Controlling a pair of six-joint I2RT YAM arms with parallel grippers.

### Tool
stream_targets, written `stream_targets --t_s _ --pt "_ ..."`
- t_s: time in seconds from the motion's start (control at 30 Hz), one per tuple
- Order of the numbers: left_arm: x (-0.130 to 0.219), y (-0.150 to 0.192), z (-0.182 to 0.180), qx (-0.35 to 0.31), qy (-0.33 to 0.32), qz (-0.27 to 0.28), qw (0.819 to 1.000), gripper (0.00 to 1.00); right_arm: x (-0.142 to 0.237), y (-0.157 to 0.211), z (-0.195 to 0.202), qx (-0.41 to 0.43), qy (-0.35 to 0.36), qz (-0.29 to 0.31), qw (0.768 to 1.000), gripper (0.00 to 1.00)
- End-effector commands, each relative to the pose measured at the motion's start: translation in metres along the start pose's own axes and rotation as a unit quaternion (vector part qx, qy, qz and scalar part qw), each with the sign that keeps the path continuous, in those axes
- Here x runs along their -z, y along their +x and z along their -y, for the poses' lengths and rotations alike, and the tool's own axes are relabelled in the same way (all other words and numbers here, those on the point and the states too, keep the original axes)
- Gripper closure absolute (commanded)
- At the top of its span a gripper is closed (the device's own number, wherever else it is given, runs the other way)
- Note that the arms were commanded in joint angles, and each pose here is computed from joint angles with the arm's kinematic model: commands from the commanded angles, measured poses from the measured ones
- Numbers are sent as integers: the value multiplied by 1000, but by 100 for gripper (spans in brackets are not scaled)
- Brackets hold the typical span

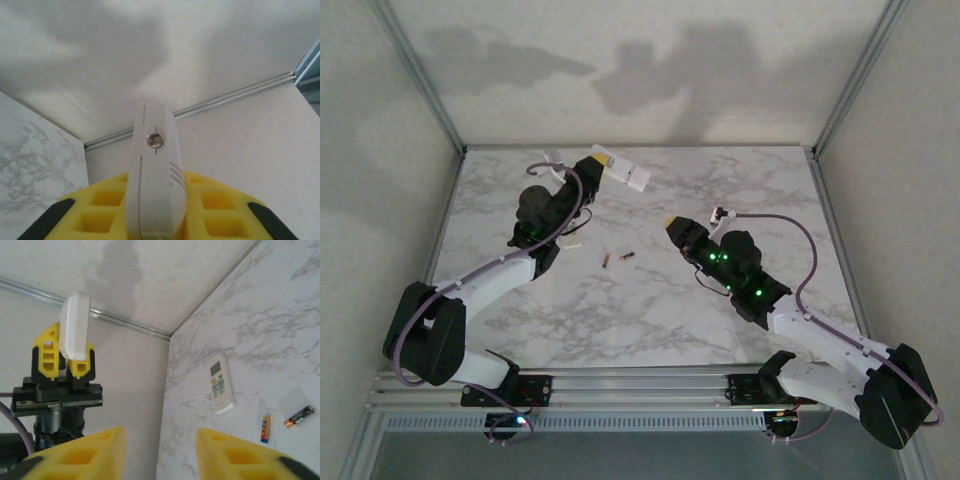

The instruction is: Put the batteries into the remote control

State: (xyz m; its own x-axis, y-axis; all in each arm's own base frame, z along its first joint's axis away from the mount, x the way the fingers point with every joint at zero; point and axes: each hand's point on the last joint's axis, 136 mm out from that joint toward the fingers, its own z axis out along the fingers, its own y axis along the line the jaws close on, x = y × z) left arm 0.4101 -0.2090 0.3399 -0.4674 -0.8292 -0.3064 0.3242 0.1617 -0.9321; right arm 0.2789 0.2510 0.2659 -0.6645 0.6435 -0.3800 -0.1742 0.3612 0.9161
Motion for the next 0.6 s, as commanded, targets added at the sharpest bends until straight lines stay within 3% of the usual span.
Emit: stream_targets --t_s 0.0,0.23,0.57 --pt "3 -5 29 -18 44 8 999 100 -3 -17 -42 24 -52 6 998 45" --pt "-6 11 35 -21 47 -42 998 100 -33 -35 -71 -10 -95 -34 995 55" --pt "-10 16 37 -16 55 -57 997 100 -55 -36 -82 -33 -115 -52 991 62"
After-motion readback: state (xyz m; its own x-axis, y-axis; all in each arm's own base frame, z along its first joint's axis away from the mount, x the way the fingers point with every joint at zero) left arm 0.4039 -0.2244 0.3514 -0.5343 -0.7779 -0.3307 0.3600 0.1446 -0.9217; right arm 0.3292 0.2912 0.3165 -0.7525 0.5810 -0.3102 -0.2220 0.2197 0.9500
